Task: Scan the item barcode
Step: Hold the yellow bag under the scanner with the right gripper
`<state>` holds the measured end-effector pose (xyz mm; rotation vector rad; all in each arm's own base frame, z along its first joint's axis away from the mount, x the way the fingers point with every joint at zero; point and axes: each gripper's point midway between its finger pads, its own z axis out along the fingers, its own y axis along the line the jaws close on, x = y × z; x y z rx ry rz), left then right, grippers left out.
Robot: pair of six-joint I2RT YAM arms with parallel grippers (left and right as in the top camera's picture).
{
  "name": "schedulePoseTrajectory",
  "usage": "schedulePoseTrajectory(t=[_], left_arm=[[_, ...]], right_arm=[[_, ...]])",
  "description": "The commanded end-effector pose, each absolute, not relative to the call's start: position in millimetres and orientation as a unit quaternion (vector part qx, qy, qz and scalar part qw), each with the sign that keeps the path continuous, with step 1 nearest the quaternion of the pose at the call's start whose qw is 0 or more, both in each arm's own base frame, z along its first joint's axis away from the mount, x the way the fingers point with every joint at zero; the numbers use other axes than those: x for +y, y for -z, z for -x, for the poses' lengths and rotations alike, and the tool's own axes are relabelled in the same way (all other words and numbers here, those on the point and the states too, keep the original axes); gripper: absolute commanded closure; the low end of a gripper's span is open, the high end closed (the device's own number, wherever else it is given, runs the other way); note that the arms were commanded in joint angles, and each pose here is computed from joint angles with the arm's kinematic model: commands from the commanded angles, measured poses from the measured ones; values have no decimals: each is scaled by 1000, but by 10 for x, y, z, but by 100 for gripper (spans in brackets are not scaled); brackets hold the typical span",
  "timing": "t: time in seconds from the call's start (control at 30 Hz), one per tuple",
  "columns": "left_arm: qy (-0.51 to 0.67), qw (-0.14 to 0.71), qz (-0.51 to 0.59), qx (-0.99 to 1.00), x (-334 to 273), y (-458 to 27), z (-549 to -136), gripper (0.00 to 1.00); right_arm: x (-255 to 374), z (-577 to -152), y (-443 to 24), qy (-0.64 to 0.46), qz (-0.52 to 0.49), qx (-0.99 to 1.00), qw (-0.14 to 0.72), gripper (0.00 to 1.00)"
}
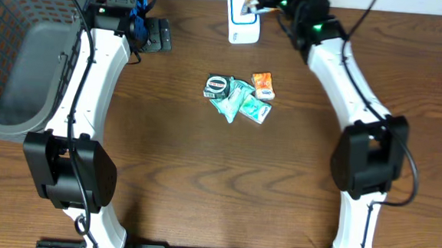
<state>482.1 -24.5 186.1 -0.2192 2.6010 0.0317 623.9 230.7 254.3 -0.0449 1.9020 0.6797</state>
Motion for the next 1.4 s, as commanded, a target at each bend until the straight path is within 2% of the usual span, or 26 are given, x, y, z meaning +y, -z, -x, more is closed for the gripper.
schedulePoseTrajectory(t=[0.0,0.2,0.47,0.73,1.0,1.37], left_arm=[[-11,277,90,956,-229,-1999,-4819,2],[-12,277,90,956,-228,-1999,-4819,2],[-11,277,90,956,-229,-1999,-4819,2],[-12,277,90,956,-228,-1999,-4819,2],[-12,277,90,956,-228,-1999,-4819,2],[-12,277,90,956,-228,-1999,-4819,2]], right_arm=[[2572,-6337,-2063,-267,23,807,525,99],[2509,-6404,-1833,-242,7,818,522,99],[2463,-6429,-1861,-242,4,815,527,99],[2399,-6524,-2106,-266,-17,784,560,99],[2375,-6490,-1952,-255,-23,804,537,99],[2285,-6511,-2015,-270,-18,800,536,99]])
